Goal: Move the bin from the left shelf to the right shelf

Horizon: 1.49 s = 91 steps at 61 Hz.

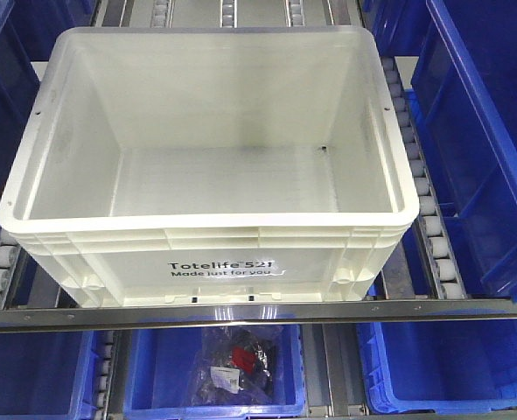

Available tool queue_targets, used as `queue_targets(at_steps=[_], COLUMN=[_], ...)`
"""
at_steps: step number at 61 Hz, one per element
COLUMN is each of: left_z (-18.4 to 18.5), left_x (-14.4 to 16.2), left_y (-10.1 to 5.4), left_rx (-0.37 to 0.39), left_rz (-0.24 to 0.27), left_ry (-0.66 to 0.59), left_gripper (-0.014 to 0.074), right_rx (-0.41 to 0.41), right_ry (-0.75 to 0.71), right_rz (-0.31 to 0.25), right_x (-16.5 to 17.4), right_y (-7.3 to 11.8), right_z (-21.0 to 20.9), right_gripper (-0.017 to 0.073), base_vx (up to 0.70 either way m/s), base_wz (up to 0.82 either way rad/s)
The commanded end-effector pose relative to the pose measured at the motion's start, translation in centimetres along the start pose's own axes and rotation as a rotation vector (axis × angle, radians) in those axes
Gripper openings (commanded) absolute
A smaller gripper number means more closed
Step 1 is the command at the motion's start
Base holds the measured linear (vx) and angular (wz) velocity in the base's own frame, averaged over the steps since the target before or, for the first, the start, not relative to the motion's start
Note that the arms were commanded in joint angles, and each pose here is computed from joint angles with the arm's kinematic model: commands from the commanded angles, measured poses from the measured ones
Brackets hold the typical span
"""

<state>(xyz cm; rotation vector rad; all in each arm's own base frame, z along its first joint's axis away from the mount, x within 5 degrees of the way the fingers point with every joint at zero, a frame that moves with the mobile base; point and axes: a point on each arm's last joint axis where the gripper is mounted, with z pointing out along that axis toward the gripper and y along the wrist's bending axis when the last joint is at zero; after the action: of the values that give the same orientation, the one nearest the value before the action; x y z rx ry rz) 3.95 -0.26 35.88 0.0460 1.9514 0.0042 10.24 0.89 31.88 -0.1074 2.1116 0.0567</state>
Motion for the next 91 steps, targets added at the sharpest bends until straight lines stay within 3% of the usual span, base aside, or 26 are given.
queue_targets(at_steps=[1, 6, 12, 18, 30, 38, 45, 49, 54, 62, 72, 91], left_z=[-0.2, -0.2, 0.1, 1.1, 3.6, 5.0, 6.2, 7.2, 8.9, 12.3, 16.3, 21.2], left_x=[-1.3, -1.3, -1.4, -1.5, -2.0, -2.5, -3.7, -4.5, -5.3, -6.5, -7.4, -8.4], left_y=[0.0, 0.0, 0.0, -0.1, -1.1, -2.0, -2.5, -2.8, -3.0, -3.4, -4.0, -5.2], left_rx=[0.005, 0.005, 0.009, 0.021, 0.151, 0.222, 0.237, 0.236, 0.195, 0.119, 0.059, 0.039], left_rz=[-0.007, -0.007, -0.004, 0.039, 0.129, 0.206, 0.256, 0.234, 0.16, 0.074, 0.034, -0.005], left_ry=[-0.074, -0.075, -0.056, -0.018, 0.061, 0.125, 0.171, 0.204, 0.261, 0.335, 0.409, 0.483], left_gripper=[0.0332, 0.0494, 0.0631, 0.0693, 0.0677, 0.0656, 0.0649, 0.0647, 0.0646, 0.0643, 0.0638, 0.0624], right_rx=[-0.01, -0.033, -0.062, -0.095, -0.161, -0.225, -0.166, -0.11, -0.063, -0.049, -0.047, -0.067], right_ry=[-0.065, -0.056, -0.047, -0.028, 0.067, 0.135, 0.198, 0.2, 0.204, 0.22, 0.246, 0.303], right_rz=[0.01, 0.021, 0.018, 0.018, 0.007, -0.108, -0.179, -0.184, -0.153, -0.094, -0.062, -0.02], right_x=[-1.4, -1.4, -1.5, -1.9, -4.1, -5.8, -7.2, -8.2, -9.3, -10.5, -11.5, -13.0], right_y=[0.1, 0.3, 0.5, 0.8, 1.3, 2.9, 3.8, 3.9, 4.1, 4.6, 5.1, 6.5], right_z=[0.0, 0.1, 0.4, 0.7, 1.4, 2.7, 4.2, 5.0, 6.1, 7.6, 9.4, 13.1], right_gripper=[0.0269, 0.0435, 0.0624, 0.0722, 0.0714, 0.0695, 0.0691, 0.0689, 0.0681, 0.0654, 0.061, 0.0587], base_vx=[0.0, 0.0, 0.0, 0.0, 0.0, 0.0, 0.0, 0.0, 0.0, 0.0, 0.0, 0.0], base_wz=[0.0, 0.0, 0.0, 0.0, 0.0, 0.0, 0.0, 0.0, 0.0, 0.0, 0.0, 0.0])
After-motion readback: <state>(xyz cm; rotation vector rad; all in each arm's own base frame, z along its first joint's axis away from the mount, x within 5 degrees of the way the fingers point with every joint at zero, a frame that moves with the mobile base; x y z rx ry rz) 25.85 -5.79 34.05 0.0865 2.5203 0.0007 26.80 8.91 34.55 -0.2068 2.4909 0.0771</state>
